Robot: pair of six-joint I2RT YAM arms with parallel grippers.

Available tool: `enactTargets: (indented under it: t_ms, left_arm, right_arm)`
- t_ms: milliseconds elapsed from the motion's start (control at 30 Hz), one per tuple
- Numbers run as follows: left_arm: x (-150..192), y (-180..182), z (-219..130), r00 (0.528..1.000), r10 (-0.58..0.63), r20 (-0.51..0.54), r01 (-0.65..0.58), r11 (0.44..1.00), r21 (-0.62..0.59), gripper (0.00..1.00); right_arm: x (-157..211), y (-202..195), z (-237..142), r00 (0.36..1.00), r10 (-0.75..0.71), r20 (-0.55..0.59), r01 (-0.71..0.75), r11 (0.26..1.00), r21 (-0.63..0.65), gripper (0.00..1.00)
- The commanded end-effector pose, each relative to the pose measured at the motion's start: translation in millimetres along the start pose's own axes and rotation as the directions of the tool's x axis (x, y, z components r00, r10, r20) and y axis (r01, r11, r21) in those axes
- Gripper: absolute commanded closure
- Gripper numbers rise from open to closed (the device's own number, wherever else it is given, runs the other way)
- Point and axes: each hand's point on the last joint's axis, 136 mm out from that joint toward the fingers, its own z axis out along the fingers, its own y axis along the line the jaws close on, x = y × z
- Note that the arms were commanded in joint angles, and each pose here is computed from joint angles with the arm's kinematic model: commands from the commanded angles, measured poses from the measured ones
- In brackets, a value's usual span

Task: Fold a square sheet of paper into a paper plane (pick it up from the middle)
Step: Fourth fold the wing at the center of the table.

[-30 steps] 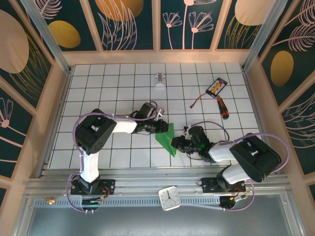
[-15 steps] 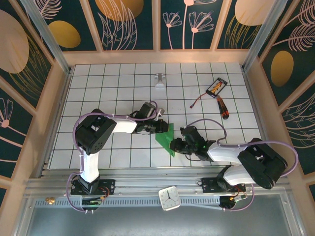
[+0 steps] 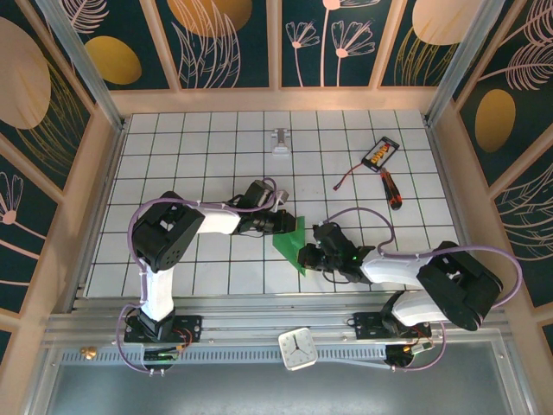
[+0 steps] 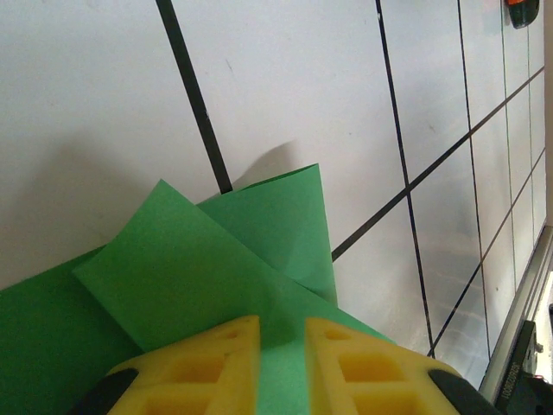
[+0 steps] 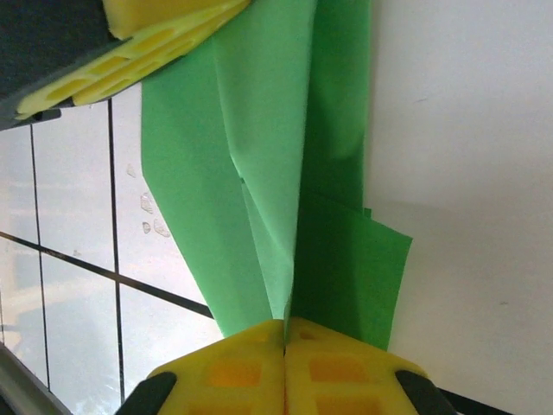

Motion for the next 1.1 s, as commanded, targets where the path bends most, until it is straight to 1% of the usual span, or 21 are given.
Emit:
enactTargets:
  t_ms: [0,200,433,533,933,1067]
  left_arm:
    - [23,48,-1,0.997,-0.059,-0.046,0.051,0.986,-0.16,0.78]
    - [23,48,0,0.997,-0.063,-0.046,0.055,0.986,-0.158,0.78]
    - [23,47,-1,0.997,-0.063,-0.046,0.055,0.986,-0.155,0.78]
    - [23,47,-2,0.997,-0.062,-0.044,0.055,0.986,-0.157,0.78]
    - [22,47,-3,0.997,-0.059,-0.041,0.051,0.986,-0.16,0.78]
    - [24,48,-2,0.997,-0.06,-0.045,0.052,0.985,-0.163,0.78]
  right_arm:
    - [-7,8,1,1.0,-0.006,0.021,0.007,0.999,-0.052,0.95]
    - [-7,15,0,1.0,0.001,0.01,0.0,0.992,-0.127,0.96]
    - [1,6,6,0.999,0.025,-0.03,-0.029,0.989,-0.145,0.95]
    - [3,5,7,0.999,0.024,-0.042,-0.03,0.988,-0.149,0.94]
    - [-5,8,-8,1.0,0.027,-0.008,-0.028,0.985,-0.168,0.83]
    - [-7,8,-12,1.0,0.025,0.003,-0.024,0.986,-0.163,0.81]
